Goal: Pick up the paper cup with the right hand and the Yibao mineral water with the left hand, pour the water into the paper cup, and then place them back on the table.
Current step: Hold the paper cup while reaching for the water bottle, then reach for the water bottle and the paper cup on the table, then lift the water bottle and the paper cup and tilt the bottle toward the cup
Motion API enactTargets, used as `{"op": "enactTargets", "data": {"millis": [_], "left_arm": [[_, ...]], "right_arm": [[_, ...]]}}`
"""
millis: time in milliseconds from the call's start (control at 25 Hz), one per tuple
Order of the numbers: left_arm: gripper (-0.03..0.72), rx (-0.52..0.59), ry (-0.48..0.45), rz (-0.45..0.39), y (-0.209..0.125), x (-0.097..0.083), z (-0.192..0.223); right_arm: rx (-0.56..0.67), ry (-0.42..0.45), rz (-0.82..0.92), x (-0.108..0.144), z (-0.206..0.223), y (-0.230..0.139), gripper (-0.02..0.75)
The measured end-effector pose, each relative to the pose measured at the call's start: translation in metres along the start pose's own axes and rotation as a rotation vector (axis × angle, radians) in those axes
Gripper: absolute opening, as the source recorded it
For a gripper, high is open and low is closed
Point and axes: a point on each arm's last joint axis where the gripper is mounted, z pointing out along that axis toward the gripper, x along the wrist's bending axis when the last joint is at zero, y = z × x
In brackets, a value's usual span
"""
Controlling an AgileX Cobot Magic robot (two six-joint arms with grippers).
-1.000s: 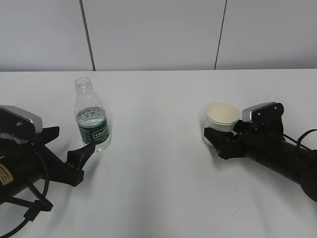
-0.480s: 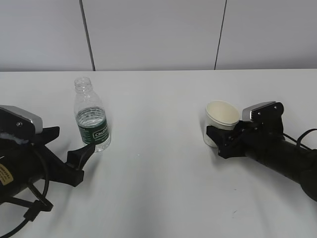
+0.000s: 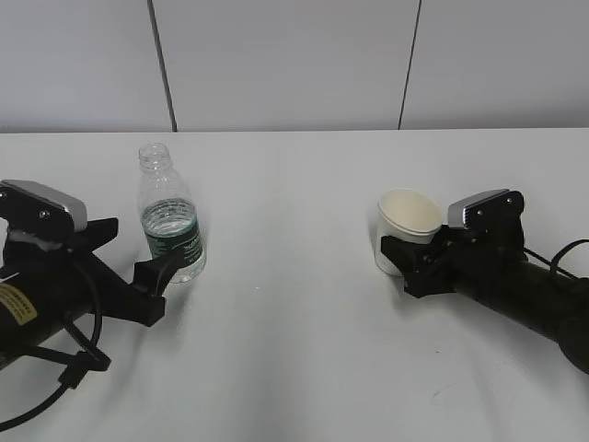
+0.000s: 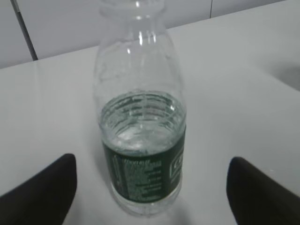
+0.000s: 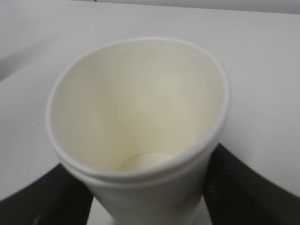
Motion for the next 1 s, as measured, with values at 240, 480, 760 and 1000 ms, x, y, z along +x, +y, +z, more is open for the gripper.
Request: {"op": "enactTargets", "data": {"millis": [240, 480, 760, 1000], "left_arm": [[0.592, -0.014, 0.001, 0.002, 0.0, 0.002, 0.022], [0.592, -0.032, 0.006, 0.002, -0.002, 0.005, 0.048], [0.588, -0.047, 0.035, -0.01, -0.005, 0.01, 0.071], [0.55, -0.044, 0.048, -0.016, -0.008, 0.012, 0.075]], "right_arm": [[0.001, 0.006, -0.003, 0.001, 0.0, 0.0, 0.509], [0.001, 0.008, -0.004, 0.001, 0.0, 0.0, 0.509], [0.001, 0.008, -0.004, 0.001, 0.0, 0.0, 0.509], [0.001, 0.01, -0.004, 0.001, 0.0, 0.0, 0.509]]}}
